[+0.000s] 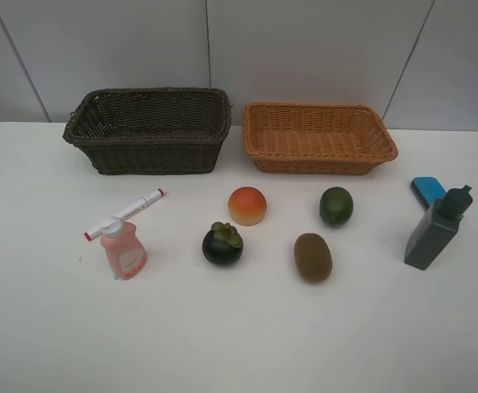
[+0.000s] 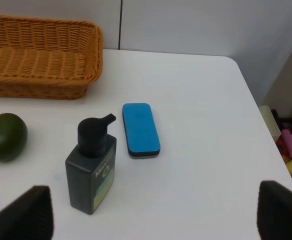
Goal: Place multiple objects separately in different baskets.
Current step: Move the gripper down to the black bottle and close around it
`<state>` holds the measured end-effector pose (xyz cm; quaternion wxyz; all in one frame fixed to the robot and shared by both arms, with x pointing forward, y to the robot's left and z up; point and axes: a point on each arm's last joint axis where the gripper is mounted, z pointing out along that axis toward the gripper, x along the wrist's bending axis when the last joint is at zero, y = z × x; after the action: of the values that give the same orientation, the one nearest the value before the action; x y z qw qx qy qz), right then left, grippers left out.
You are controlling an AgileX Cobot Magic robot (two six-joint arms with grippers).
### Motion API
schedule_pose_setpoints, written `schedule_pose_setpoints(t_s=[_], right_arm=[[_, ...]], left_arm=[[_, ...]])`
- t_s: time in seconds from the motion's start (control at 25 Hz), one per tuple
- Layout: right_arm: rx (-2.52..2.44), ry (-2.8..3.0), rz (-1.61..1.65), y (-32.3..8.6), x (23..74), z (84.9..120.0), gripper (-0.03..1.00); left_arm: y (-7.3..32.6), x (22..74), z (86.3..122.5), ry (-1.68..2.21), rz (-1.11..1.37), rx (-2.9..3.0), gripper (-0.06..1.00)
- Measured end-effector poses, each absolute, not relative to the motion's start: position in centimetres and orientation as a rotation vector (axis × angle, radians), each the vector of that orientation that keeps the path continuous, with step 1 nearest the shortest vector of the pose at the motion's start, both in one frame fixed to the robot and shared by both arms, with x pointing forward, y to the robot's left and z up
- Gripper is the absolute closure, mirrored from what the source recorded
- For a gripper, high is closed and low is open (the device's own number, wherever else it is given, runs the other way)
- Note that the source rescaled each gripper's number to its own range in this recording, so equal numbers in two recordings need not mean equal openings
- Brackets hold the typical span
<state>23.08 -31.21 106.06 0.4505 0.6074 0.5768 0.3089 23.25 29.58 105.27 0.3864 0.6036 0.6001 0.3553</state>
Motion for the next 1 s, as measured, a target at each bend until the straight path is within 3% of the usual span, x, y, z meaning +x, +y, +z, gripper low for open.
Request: schedule_pose_setpoints(t_s=[0.56,0.8,1.0], right_arm=[[1.528,1.454,0.778,-31.0,23.3,105.9,-0.01],[1.613,1.553,0.709,-31.0,25.6,105.9,-0.01],[1.658,1.601,0.721,-30.8,29.2,108.1,-0.01]], left_arm=[[29.6,23.2,105.3,1.528,0.905,1.537,-0.05],[29.6,23.2,105.3,1.528,0.905,1.537,-0.05],[29.6,23.2,105.3,1.527,0.905,1.536,-0.05]])
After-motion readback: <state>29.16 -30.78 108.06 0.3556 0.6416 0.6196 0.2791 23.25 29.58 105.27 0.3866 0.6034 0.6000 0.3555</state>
